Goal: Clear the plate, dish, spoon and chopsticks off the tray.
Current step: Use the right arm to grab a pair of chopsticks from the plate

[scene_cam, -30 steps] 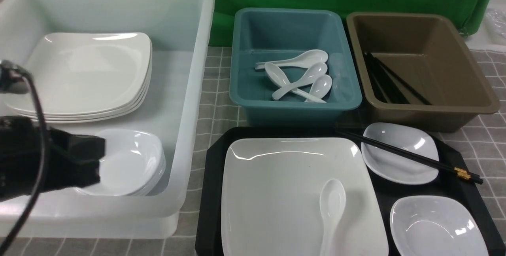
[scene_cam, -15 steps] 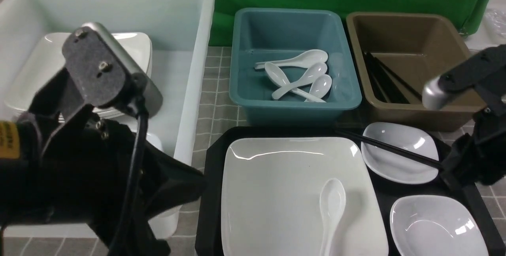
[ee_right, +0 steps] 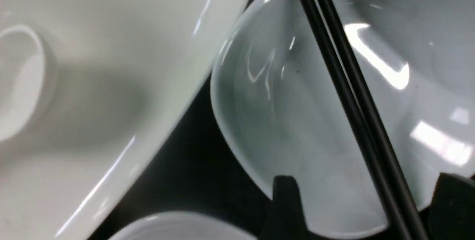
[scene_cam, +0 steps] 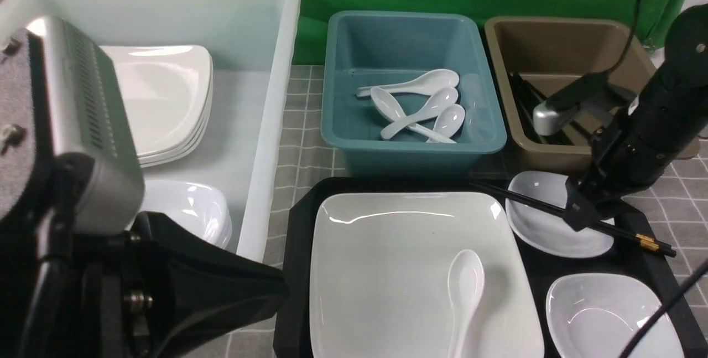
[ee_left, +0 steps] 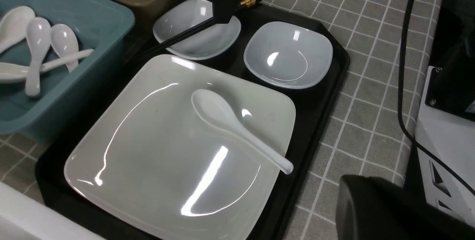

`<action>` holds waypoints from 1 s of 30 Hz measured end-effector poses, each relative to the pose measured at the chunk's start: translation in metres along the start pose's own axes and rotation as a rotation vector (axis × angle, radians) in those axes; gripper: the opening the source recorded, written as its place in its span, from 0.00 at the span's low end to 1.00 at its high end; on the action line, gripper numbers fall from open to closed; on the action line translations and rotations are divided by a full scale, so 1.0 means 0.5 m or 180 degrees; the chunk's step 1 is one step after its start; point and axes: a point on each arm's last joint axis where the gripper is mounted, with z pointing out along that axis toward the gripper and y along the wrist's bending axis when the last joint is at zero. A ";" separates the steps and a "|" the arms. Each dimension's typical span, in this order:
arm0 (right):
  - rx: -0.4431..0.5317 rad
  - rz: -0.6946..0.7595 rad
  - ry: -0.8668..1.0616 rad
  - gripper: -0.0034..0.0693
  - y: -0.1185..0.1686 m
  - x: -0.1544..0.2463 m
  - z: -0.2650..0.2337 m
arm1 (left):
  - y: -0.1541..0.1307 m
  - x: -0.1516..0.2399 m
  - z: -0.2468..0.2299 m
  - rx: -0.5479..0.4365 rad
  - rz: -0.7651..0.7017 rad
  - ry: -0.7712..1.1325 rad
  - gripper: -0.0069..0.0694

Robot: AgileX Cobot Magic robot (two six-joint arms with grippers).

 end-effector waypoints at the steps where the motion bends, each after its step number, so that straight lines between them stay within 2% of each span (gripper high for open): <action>1: -0.0012 -0.0011 0.0029 0.76 -0.001 -0.001 0.006 | 0.000 0.000 0.000 0.0000 0.0000 0.0000 0.10; 10: -0.0061 -0.0066 0.0128 0.73 -0.014 -0.013 0.081 | 0.000 0.000 0.000 0.0001 0.0000 -0.0002 0.10; 12: -0.0070 -0.0066 0.0145 0.68 -0.014 -0.013 0.087 | 0.000 0.000 0.000 0.0001 -0.0008 -0.0002 0.10; 15: -0.0084 -0.0122 0.0160 0.49 -0.014 -0.012 0.089 | 0.000 0.000 0.000 0.0001 -0.0019 -0.0002 0.10; 19: -0.0126 -0.0248 0.0221 0.29 -0.012 -0.009 0.088 | 0.000 0.000 0.000 0.0001 -0.0023 -0.0002 0.10; 21: -0.0161 -0.0333 0.0263 0.24 -0.010 -0.006 0.088 | 0.000 0.000 0.000 0.0001 -0.0023 -0.0002 0.10; 30: -0.0277 -0.0678 0.0377 0.24 0.010 0.006 0.041 | 0.000 -0.001 0.000 -0.0005 -0.0020 -0.0013 0.10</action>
